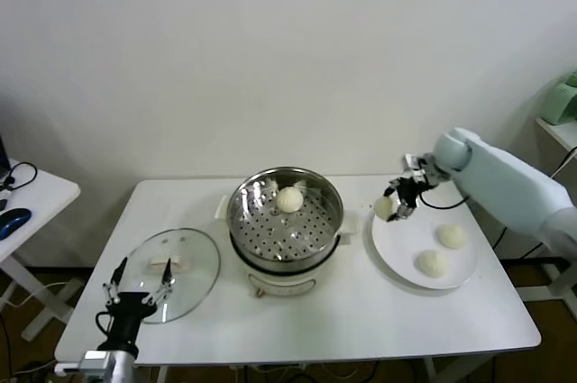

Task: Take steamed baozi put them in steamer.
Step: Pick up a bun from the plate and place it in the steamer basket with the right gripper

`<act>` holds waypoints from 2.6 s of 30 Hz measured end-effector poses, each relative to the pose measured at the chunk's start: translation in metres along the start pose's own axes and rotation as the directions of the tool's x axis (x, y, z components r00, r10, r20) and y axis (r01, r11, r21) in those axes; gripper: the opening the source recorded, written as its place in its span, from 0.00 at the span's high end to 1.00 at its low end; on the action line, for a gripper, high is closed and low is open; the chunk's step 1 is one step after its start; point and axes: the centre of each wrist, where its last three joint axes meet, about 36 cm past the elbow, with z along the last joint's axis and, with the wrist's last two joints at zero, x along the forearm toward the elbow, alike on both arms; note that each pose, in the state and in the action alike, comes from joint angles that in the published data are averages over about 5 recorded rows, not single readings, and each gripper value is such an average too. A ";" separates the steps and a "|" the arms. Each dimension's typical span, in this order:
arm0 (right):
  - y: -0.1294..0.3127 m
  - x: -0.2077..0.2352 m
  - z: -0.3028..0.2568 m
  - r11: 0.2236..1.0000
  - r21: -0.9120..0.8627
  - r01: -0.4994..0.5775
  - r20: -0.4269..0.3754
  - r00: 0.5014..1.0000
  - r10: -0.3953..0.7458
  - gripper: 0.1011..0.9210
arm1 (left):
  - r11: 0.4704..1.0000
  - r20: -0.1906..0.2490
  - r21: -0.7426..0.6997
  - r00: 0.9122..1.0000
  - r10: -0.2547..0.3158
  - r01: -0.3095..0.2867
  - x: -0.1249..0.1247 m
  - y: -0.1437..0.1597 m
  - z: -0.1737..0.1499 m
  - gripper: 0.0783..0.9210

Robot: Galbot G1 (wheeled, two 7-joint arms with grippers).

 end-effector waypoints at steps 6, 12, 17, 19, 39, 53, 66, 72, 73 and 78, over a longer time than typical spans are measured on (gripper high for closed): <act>-0.025 0.057 -0.040 0.999 -0.026 -0.034 0.075 0.997 0.036 0.27 | 1.000 0.013 -0.010 1.000 0.024 -0.024 -0.004 -0.002 -0.004 0.12; -0.043 0.101 -0.094 0.999 -0.032 -0.044 0.153 0.987 0.049 0.28 | 0.998 0.024 -0.022 0.998 0.051 -0.051 -0.005 -0.009 -0.006 0.12; -0.051 0.109 -0.142 1.000 -0.018 -0.025 0.197 0.980 0.028 0.28 | 0.996 0.033 -0.034 0.996 0.082 -0.080 -0.004 -0.018 -0.008 0.12; -0.052 0.104 -0.161 1.000 -0.007 -0.011 0.206 0.978 0.012 0.28 | 0.995 0.035 -0.038 0.995 0.088 -0.087 -0.003 -0.021 -0.008 0.12; -0.020 -0.038 -0.274 0.974 0.105 0.199 0.187 0.959 -0.215 0.27 | 0.991 0.020 -0.065 0.993 0.117 -0.116 0.014 -0.028 -0.001 0.12; -0.003 -0.082 -0.293 0.961 0.129 0.245 0.170 0.949 -0.265 0.26 | 0.993 0.014 -0.065 0.995 0.103 -0.102 0.016 -0.026 0.001 0.12; 0.001 -0.093 -0.293 0.958 0.138 0.252 0.155 0.950 -0.272 0.26 | 0.993 0.012 -0.065 0.995 0.104 -0.103 0.015 -0.024 0.001 0.12; 0.004 -0.098 -0.295 0.957 0.145 0.252 0.156 0.949 -0.273 0.18 | 0.992 0.015 -0.074 0.994 0.106 -0.104 0.011 -0.021 -0.001 0.12; 0.004 -0.098 -0.294 0.957 0.146 0.252 0.155 0.949 -0.273 0.16 | 0.992 0.014 -0.074 0.994 0.106 -0.104 0.011 -0.021 -0.001 0.12; 0.005 -0.099 -0.292 0.956 0.153 0.251 0.153 0.949 -0.274 0.12 | 0.992 0.009 -0.074 0.994 0.105 -0.104 0.011 -0.020 0.000 0.12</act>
